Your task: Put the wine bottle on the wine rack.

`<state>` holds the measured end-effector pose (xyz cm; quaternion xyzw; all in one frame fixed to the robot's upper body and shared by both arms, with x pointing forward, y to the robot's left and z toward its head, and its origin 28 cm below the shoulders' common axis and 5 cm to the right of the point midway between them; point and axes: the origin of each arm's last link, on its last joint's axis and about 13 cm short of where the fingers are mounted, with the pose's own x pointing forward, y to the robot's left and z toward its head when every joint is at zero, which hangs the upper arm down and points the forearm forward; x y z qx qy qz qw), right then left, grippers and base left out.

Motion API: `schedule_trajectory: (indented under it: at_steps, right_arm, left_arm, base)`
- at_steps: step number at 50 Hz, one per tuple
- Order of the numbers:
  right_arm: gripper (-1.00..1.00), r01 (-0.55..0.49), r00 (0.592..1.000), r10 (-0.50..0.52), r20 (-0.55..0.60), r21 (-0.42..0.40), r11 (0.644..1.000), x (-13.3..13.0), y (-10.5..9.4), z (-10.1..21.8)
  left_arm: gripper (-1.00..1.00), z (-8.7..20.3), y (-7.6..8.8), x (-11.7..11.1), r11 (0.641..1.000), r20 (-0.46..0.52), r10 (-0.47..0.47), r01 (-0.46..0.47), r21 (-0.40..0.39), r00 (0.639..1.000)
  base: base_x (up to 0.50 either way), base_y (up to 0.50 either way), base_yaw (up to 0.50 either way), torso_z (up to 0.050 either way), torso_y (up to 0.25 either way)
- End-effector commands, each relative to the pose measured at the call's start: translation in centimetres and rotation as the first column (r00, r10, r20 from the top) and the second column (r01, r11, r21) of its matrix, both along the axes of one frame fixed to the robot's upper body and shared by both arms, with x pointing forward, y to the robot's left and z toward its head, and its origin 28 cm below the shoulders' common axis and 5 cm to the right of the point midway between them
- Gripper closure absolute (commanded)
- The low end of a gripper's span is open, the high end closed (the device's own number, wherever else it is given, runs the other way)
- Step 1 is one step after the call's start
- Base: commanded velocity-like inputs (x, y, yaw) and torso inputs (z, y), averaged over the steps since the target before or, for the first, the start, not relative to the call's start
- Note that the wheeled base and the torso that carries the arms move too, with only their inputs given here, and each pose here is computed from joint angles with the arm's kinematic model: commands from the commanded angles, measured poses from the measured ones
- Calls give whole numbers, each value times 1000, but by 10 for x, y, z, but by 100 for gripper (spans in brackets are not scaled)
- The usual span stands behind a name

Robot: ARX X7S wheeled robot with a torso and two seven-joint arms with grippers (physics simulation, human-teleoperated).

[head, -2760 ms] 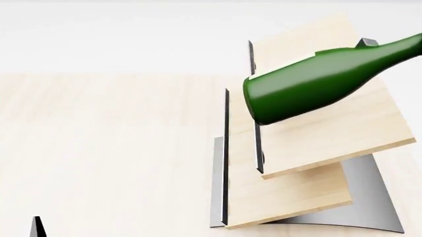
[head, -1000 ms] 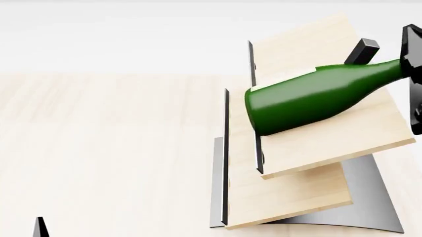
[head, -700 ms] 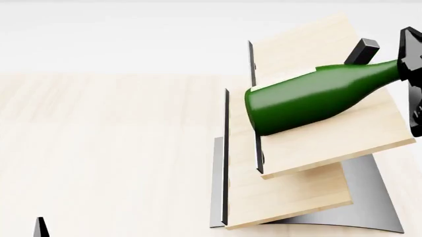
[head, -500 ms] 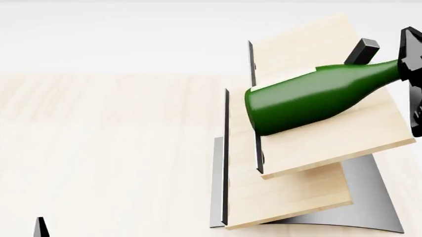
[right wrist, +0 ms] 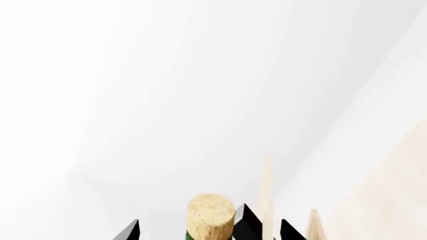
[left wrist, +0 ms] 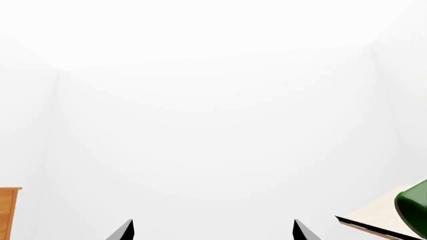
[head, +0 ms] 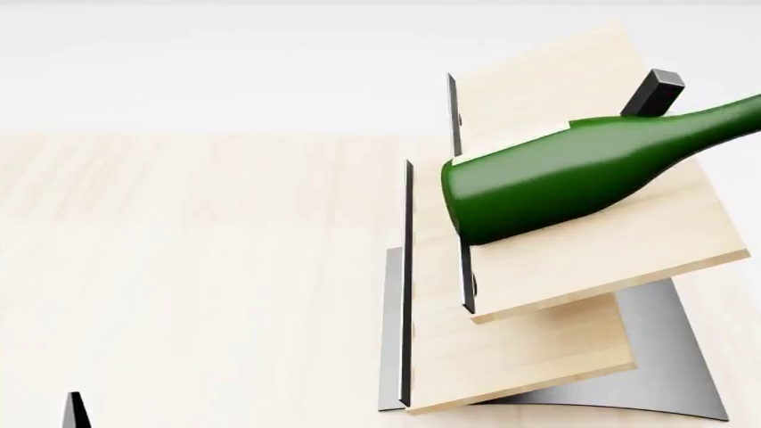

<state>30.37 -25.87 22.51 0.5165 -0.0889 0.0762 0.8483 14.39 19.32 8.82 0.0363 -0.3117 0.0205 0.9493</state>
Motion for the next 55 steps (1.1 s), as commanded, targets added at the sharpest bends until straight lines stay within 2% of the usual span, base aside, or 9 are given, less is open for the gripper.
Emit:
schedule_trajectory:
  at_steps: [1, 21, 26, 30, 36, 37, 42, 50, 55]
  right_arm:
    - [-100, 49, 999, -49, 15, 16, 999, -12, -11, -2]
    - [-100, 209, 976, -205, 69, -64, 976, -43, -7, -19]
    - [-100, 288, 956, -274, 104, -170, 942, -51, -2, -14]
    - [-100, 400, 914, -355, 197, -278, 874, -65, 2, -5]
    - [-100, 481, 870, -393, 299, -338, 809, -76, 5, 1]
    - [-100, 501, 856, -399, 328, -340, 796, -81, 6, 4]
    - [-100, 513, 839, -391, 377, -313, 799, -95, 6, 12]
    - [-100, 566, 788, -412, 458, -275, 777, -121, 6, 25]
    - [-100, 624, 733, -435, 522, -263, 736, -139, 9, 33]
  left_arm:
    - [-100, -1, 0, 0, 1000, 0, 0, 0, 0, 1000]
    - [-100, 0, -1, -1, 1000, 1, -2, 2, 3, 1000]
    - [-100, 0, -1, -1, 1000, 0, -3, 3, 3, 1000]
    - [-100, 0, -2, -2, 1000, 1, -8, 8, 4, 1000]
    - [-100, 1, -2, -2, 1000, 2, -8, 8, 5, 1000]
    - [-100, 1, -2, -2, 1000, 3, -8, 8, 5, 1000]
    - [-100, 2, -2, -2, 1000, 4, -6, 6, 4, 1000]
    - [-100, 1, -2, -3, 1000, 4, -8, 8, 6, 1000]
    - [-100, 1, -2, -3, 1000, 6, -7, 7, 5, 1000]
  base:
    - [0, 0, 0, 0, 0]
    - [0, 0, 0, 0, 0]
    - [0, 0, 0, 0, 0]
    - [0, 0, 0, 0, 0]
    - [0, 0, 0, 0, 0]
    - [0, 0, 0, 0, 0]
    - [0, 0, 0, 0, 0]
    - [0, 0, 0, 0, 0]
    - [0, 0, 0, 0, 0]
